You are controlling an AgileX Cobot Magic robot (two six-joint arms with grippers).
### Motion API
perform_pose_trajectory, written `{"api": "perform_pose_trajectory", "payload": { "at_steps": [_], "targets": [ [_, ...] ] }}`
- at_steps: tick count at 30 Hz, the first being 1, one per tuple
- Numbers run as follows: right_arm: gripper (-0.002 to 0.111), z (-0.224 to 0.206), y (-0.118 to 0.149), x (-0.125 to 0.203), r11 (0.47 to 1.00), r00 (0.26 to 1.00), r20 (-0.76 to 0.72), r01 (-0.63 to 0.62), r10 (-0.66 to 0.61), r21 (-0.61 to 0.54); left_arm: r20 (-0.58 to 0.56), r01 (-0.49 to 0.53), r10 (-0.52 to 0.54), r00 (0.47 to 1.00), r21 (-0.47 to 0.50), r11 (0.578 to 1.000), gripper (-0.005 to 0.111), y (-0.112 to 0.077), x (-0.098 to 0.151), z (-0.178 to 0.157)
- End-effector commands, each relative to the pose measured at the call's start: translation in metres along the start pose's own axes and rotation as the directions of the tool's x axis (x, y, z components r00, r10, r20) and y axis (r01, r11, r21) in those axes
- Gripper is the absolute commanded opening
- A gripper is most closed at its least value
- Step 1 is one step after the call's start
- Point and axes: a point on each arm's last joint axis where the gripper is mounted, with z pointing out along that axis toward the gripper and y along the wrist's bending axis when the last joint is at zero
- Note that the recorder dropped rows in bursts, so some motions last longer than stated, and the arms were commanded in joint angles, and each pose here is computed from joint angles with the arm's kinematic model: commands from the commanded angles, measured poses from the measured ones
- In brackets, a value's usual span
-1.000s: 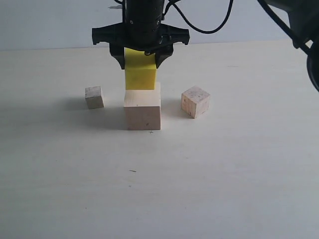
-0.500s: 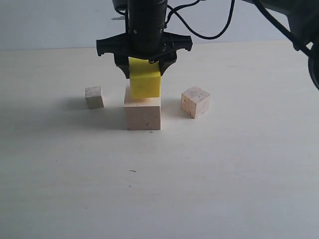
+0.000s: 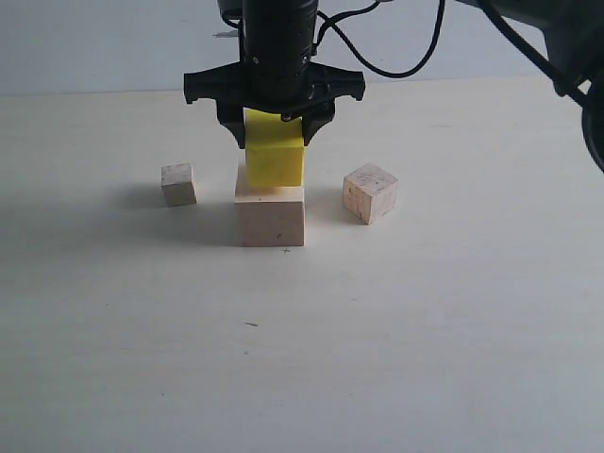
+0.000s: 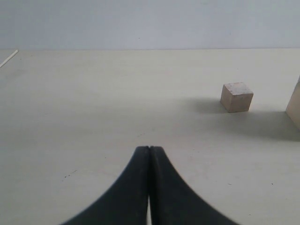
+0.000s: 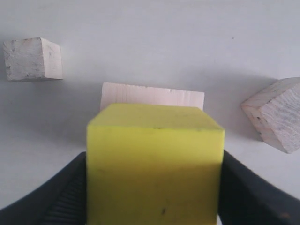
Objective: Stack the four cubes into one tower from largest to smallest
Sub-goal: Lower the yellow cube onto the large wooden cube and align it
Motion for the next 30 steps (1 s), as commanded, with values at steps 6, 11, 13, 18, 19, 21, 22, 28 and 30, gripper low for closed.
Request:
{"api": "perform_pose_trajectory", "payload": {
  "at_steps": [6, 11, 13, 18, 19, 21, 22, 28, 30],
  "targets": [
    [0.000, 0.000, -0.002, -0.002, 1.000, 1.000, 0.008, -0.008, 0.008, 0.001, 0.010, 0.004, -0.004, 1.000, 0.010, 1.000, 0.000, -0.001, 0.000, 0.000],
    [0.000, 0.000, -0.002, -0.003, 1.000, 1.000, 0.018, -0.001, 0.001, -0.007, 0.010, 0.004, -0.004, 1.000, 0.010, 1.000, 0.000, -0.001, 0.000, 0.000],
    [0.000, -0.001, -0.001, -0.004, 1.000, 1.000, 0.028, -0.001, 0.001, -0.014, 0.010, 0.004, -0.004, 1.000, 0.010, 1.000, 0.000, -0.001, 0.000, 0.000],
    [0.000, 0.001, 0.000, -0.005, 1.000, 0.999, 0.036, -0.001, 0.001, -0.020, 0.010, 0.004, -0.004, 1.000, 0.010, 1.000, 0.000, -0.001, 0.000, 0.000],
    [0.000, 0.004, 0.000, -0.004, 1.000, 1.000, 0.031, 0.000, 0.001, -0.017, 0.010, 0.004, -0.004, 1.000, 0.010, 1.000, 0.000, -0.001, 0.000, 0.000],
    [0.000, 0.009, 0.000, -0.002, 1.000, 1.000, 0.003, -0.004, 0.005, -0.013, 0.010, 0.004, -0.004, 1.000, 0.010, 1.000, 0.000, -0.001, 0.000, 0.000],
    [0.000, 0.011, 0.001, -0.001, 1.000, 1.000, -0.012, -0.004, 0.004, -0.016, 0.010, 0.004, -0.004, 1.000, 0.010, 1.000, 0.000, -0.001, 0.000, 0.000],
    [0.000, 0.014, 0.002, 0.000, 1.000, 1.000, -0.018, 0.017, -0.018, -0.026, 0.010, 0.004, -0.004, 1.000, 0.010, 1.000, 0.000, -0.001, 0.000, 0.000],
    [0.002, 0.014, 0.001, 0.001, 1.000, 0.999, -0.030, 0.018, -0.019, -0.015, 0.010, 0.004, -0.004, 1.000, 0.010, 1.000, 0.000, -0.001, 0.000, 0.000]
  ]
}}
